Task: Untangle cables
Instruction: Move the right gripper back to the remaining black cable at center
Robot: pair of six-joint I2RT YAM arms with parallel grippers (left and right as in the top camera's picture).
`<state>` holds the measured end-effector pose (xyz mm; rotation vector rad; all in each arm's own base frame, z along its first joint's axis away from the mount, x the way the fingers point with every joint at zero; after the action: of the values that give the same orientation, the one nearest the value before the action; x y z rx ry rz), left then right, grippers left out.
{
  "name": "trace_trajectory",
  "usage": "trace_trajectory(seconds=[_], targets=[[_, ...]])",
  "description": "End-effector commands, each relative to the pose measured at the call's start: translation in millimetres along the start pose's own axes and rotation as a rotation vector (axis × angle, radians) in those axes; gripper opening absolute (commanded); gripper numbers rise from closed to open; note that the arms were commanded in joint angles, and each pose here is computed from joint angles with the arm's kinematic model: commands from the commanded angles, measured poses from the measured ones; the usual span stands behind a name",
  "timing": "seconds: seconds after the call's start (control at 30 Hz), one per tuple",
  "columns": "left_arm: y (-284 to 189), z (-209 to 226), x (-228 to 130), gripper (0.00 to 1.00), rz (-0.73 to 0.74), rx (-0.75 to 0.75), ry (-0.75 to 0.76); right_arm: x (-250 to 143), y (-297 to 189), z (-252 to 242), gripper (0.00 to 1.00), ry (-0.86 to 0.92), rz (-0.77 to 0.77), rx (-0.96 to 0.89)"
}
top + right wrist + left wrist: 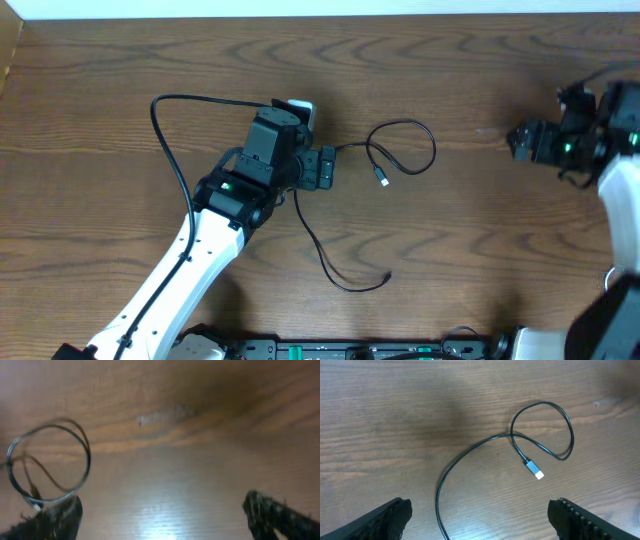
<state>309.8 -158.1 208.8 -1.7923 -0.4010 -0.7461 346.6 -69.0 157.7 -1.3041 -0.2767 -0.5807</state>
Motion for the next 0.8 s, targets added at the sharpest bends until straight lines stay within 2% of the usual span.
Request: trace_trajectory(seconds=[0.0,0.07,0.13,0.27,0.4,0.57,0.77], targets=[[-1.5,0.7,2.2,0.92,-0.009,0.001,-0.008,-17.9,-10.0,6.1,0.99,0.173,-0.043,0.009],[-1.4,-1.6,1.9,0.92,-0.009,-0.005,-0.046,-20.5,-19.2,17.0,0.99,0.236,-0.069,0.068],[-1.4,-8.1,0.3,0.93,0.001,-0.037,-0.113,-18.6,-29.2,38.3,0.99,0.197,-0.098,0.177],[-1.3,-10.8,-1.5,0.97,0.007,-0.038,-0.112,-17.3,-46.1,86.2,0.99,-0.069,-0.142,0.401],[-1.2,-10.9,-1.7,0.99,0.008,-0.039,-0.113,-28.8,-49.2,120.9,0.99,-0.236,-0.123,0.534],[-1.2,-9.9,-5.0,0.98,0.024,-0.033,-0.113,-49.1,-38.6,158.1,0.99,-0.438,-0.074,0.607],[-1.5,-0.7,-12.6,0.98,0.053,0.029,-0.104,-73.4,-3.8,175.5,0.99,-0.508,0.05,0.551]])
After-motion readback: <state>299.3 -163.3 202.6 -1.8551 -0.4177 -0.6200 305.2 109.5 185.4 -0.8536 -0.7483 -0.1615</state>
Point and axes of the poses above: each gripper's point midway between its finger pads, its own y axis out along the fingers, its own z axis along the line the jaws close on, x = y × z, the point moved 4 cm from there along -y, back along the fingers
